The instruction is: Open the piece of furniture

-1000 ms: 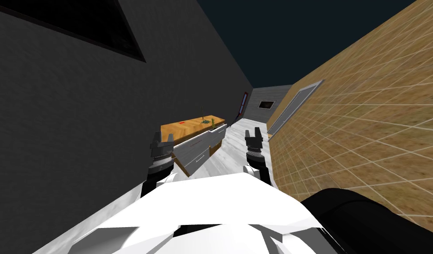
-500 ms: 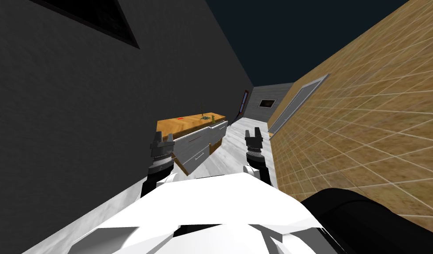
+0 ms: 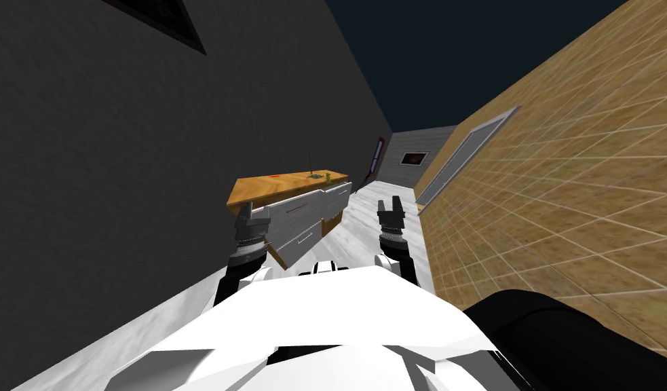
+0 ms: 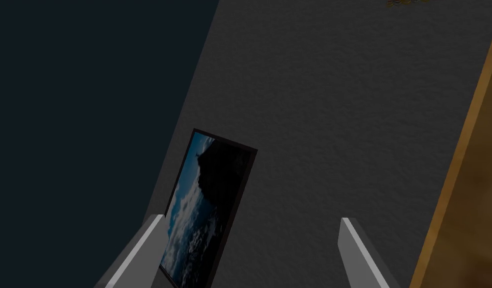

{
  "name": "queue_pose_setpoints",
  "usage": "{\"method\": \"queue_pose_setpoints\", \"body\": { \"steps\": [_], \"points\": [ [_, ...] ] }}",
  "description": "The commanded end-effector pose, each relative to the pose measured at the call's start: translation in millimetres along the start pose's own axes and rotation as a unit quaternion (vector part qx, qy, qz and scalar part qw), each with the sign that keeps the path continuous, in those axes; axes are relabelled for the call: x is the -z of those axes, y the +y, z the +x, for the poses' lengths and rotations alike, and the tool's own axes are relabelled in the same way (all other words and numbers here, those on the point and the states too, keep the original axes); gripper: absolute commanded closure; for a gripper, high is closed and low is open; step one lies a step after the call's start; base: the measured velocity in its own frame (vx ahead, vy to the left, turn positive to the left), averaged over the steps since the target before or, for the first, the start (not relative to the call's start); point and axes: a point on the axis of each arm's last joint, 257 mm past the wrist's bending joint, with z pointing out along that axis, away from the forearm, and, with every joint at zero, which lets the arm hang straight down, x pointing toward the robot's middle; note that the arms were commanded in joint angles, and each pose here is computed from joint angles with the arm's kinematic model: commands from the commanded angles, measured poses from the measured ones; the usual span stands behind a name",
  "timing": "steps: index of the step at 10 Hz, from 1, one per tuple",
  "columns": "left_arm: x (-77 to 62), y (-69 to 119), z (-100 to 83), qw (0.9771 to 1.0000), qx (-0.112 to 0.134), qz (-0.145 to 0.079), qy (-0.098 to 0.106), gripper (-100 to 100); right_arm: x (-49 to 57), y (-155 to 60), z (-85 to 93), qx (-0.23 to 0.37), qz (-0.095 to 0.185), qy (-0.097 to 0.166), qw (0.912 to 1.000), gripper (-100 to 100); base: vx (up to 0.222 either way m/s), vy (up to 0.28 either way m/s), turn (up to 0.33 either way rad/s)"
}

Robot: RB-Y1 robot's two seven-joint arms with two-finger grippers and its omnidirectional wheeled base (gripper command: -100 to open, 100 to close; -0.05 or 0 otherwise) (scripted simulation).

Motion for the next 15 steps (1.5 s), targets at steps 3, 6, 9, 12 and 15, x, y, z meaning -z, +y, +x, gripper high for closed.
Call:
{"method": "queue_pose_setpoints", "body": {
  "steps": [3, 6, 9, 12, 15],
  "points": [
    [0.4, 29.8, -0.9, 0.999, -0.013, -0.029, 0.031, -100, 0.0, 0.0, 0.0, 0.0, 0.0, 0.0, 1.0, 0, 0.091, -0.154, 0.087],
    [-0.2, 53.8, -7.1, 0.9979, -0.016, -0.052, 0.034, -100, 0.0, 0.0, 0.0, 0.0, 0.0, 0.0, 1.0, 0, 0.122, -0.207, 0.109],
    [-0.7, 78.1, -15.2, 0.9965, -0.018, -0.076, 0.029, -100, 0.0, 0.0, 0.0, 0.0, 0.0, 0.0, 1.0, 0, 0.13, -0.2, 0.115],
    [-0.7, 100.9, -23.6, 0.9947, -0.018, -0.099, 0.022, -100, 0.0, 0.0, 0.0, 0.0, 0.0, 0.0, 1.0, 0, 0.1, -0.214, 0.09],
    [-0.3, 121.0, -31.3, 0.9926, -0.016, -0.119, 0.012, -100, 0.0, 0.0, 0.0, 0.0, 0.0, 0.0, 1.0, 0, 0.078, -0.182, 0.1]
  ]
}}
